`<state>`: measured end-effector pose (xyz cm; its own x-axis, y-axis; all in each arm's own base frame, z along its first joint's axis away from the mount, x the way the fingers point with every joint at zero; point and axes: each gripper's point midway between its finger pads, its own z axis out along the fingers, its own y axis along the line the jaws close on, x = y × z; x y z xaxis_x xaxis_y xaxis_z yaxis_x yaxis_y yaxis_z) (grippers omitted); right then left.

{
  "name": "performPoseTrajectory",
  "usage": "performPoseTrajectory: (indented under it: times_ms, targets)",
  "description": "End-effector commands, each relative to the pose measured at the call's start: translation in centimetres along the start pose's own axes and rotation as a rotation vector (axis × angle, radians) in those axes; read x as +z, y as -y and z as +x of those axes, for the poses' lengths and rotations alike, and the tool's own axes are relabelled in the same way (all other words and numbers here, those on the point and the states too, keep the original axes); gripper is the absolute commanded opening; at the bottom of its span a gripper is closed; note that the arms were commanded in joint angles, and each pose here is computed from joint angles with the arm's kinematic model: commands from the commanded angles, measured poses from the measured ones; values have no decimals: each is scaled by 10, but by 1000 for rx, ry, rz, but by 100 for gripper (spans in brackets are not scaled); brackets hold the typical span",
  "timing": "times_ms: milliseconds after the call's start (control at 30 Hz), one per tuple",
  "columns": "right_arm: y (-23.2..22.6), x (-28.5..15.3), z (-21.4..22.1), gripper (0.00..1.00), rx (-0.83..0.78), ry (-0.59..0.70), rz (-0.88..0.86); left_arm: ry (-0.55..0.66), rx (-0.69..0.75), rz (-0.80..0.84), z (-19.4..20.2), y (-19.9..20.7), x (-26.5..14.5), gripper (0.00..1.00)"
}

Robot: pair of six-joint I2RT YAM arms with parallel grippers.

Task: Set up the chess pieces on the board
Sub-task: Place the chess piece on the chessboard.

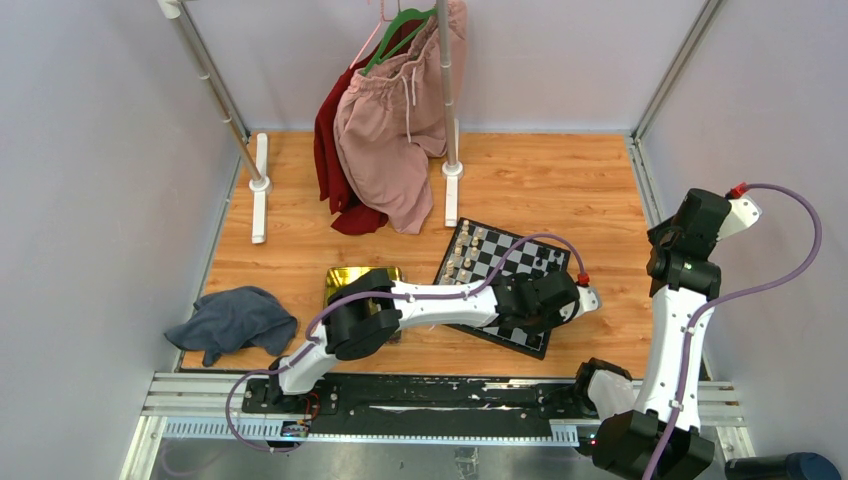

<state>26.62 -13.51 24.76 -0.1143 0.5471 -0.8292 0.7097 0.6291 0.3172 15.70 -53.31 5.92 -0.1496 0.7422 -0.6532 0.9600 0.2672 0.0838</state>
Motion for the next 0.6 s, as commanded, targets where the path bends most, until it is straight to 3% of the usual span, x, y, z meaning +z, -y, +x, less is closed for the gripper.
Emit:
performPoseTrajectory:
  times_ms: [0, 567]
  targets:
    - [2, 2, -2, 22, -12, 7, 3, -45, -17, 19, 15, 1, 7, 0]
    - [-1, 6, 2, 22, -20, -4, -1, -96, -44, 23, 25, 1, 3, 0]
